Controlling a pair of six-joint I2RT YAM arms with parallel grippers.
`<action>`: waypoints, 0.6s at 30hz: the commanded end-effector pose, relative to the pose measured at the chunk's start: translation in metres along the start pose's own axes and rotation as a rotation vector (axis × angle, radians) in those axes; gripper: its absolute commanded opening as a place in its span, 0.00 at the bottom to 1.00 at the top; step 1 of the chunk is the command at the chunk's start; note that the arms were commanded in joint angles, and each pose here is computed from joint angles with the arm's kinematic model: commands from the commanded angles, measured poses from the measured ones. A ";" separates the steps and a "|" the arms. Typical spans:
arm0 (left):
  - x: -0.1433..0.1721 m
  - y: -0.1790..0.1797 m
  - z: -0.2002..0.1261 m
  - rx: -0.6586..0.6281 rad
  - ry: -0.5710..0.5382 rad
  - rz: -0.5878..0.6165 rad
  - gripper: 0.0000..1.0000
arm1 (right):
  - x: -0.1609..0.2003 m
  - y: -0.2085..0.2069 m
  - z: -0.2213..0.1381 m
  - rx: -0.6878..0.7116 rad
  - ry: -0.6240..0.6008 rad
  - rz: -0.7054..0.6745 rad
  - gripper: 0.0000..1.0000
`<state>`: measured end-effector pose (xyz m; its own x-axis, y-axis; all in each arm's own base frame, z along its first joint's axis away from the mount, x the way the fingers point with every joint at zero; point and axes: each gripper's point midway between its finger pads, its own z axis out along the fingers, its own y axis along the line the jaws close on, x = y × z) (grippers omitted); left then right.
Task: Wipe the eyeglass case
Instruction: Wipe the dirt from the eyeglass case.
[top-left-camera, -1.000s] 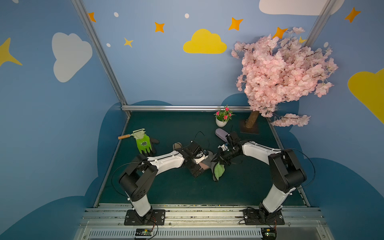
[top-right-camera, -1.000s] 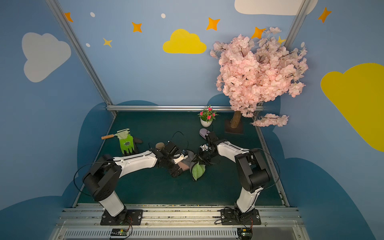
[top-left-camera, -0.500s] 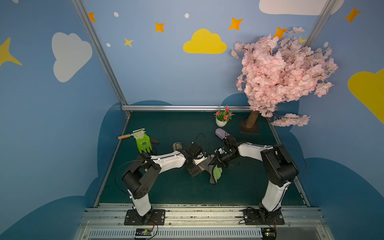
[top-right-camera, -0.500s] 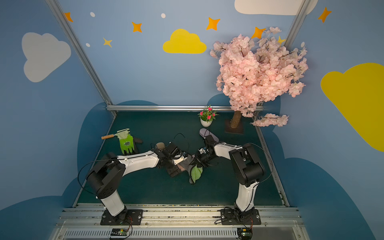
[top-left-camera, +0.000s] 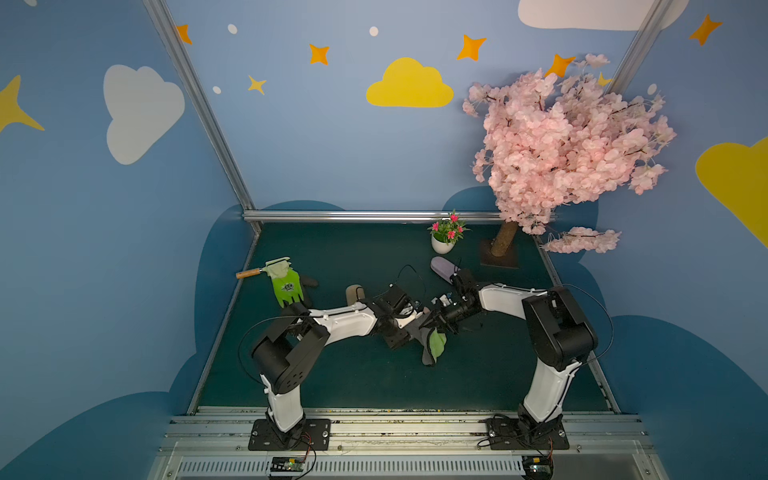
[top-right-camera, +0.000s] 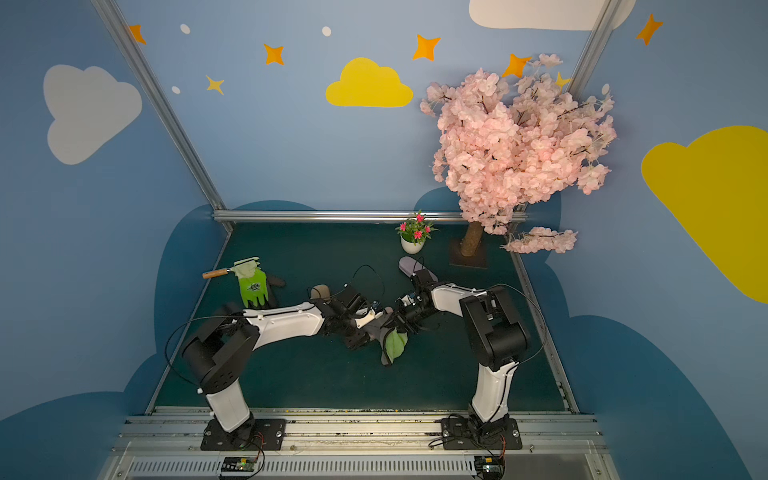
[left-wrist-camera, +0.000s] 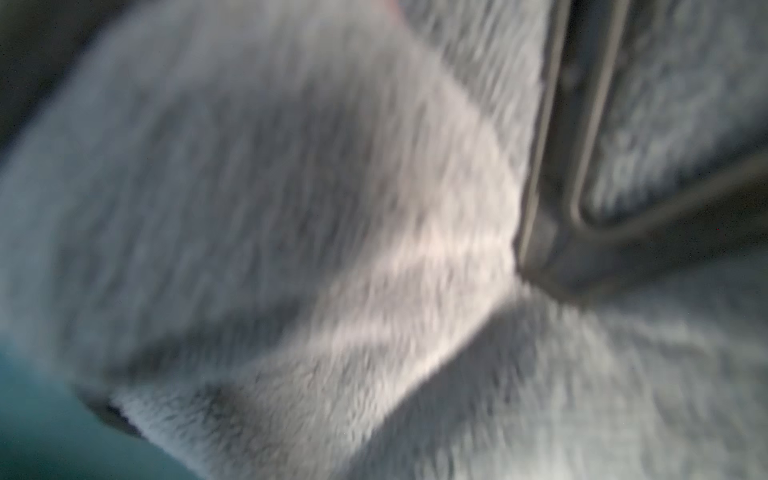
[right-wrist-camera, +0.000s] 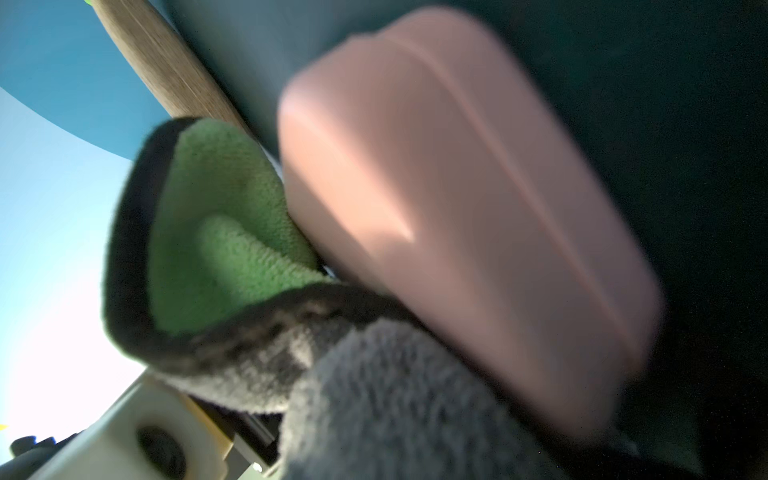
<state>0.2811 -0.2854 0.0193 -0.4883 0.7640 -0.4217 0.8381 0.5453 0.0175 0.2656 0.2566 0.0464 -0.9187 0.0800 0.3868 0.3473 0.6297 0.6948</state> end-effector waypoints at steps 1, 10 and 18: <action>0.017 -0.011 0.007 0.054 0.026 -0.045 0.44 | -0.023 -0.065 -0.035 0.229 -0.138 0.093 0.00; 0.015 -0.015 0.003 0.047 -0.031 0.007 0.26 | 0.000 -0.020 -0.011 0.302 -0.108 -0.085 0.00; -0.003 -0.026 -0.009 0.109 -0.095 0.013 0.11 | 0.021 0.028 0.013 0.280 -0.118 -0.183 0.00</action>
<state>0.2779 -0.2792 0.0205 -0.4836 0.7303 -0.4826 0.8273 0.5613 0.0204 0.2341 0.2785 0.0469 -0.9659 0.0044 0.2588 0.1409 0.8477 0.5115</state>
